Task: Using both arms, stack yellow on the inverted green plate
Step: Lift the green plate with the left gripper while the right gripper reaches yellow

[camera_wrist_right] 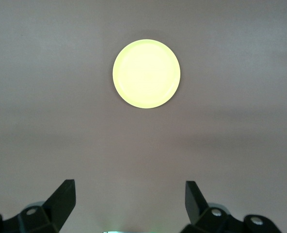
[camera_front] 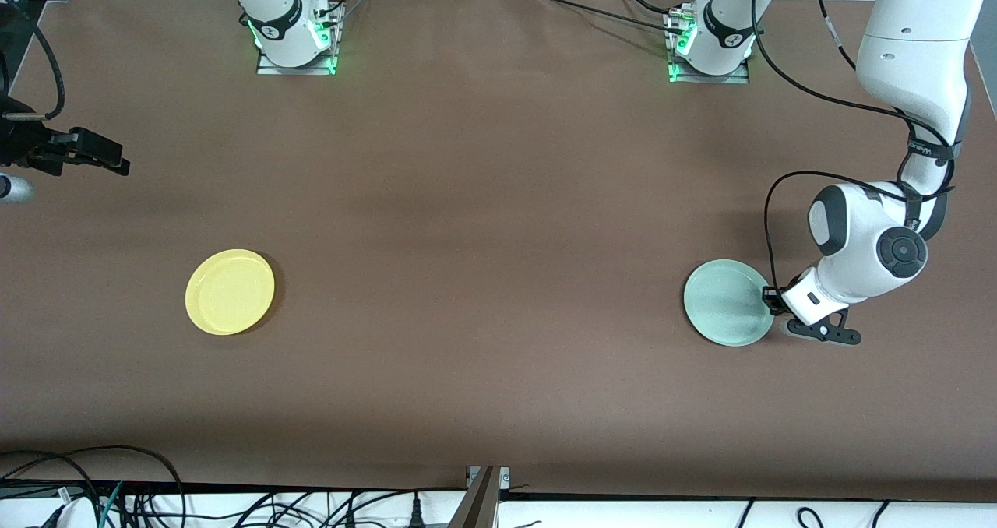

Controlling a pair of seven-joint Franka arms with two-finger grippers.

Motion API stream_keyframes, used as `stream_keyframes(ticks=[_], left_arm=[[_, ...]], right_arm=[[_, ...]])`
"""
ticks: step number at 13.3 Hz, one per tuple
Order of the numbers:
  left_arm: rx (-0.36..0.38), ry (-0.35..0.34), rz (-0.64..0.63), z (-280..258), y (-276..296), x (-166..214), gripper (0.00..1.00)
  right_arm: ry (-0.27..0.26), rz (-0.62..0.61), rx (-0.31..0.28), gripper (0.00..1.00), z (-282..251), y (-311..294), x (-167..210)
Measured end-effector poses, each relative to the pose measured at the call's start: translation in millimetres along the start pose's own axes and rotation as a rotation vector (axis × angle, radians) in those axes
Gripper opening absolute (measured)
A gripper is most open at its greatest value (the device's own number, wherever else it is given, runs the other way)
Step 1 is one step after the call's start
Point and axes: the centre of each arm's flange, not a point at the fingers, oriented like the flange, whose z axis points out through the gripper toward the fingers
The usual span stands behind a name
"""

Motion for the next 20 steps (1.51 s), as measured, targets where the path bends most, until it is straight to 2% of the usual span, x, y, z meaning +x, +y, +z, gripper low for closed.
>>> stream_keyframes(ticks=[2,6,11,14,17,20], left_arm=[[0.012,0.021,0.048,-24,3,13,0.02],[0.05,-0.048,0.143,-89,28,43,0.02],[0.178,-0.097,0.267,-148,96,72,0.02],[0.283,-0.144,0.248,-175,170,75,0.02],[0.409,-0.154,0.224,-196,269,63,0.02],[0.544,-0.101,0.179,-196,375,33,0.02]], right_arm=[[-0.005,0.006,-0.001,1.0,11,3,9],[-0.023,0.02,-0.001,1.0,25,12,16],[-0.046,0.102,0.005,1.0,70,64,39],[-0.072,0.125,0.004,1.0,123,84,64],[-0.097,0.126,0.0,1.0,172,88,84],[-0.127,0.123,0.007,1.0,217,96,96]])
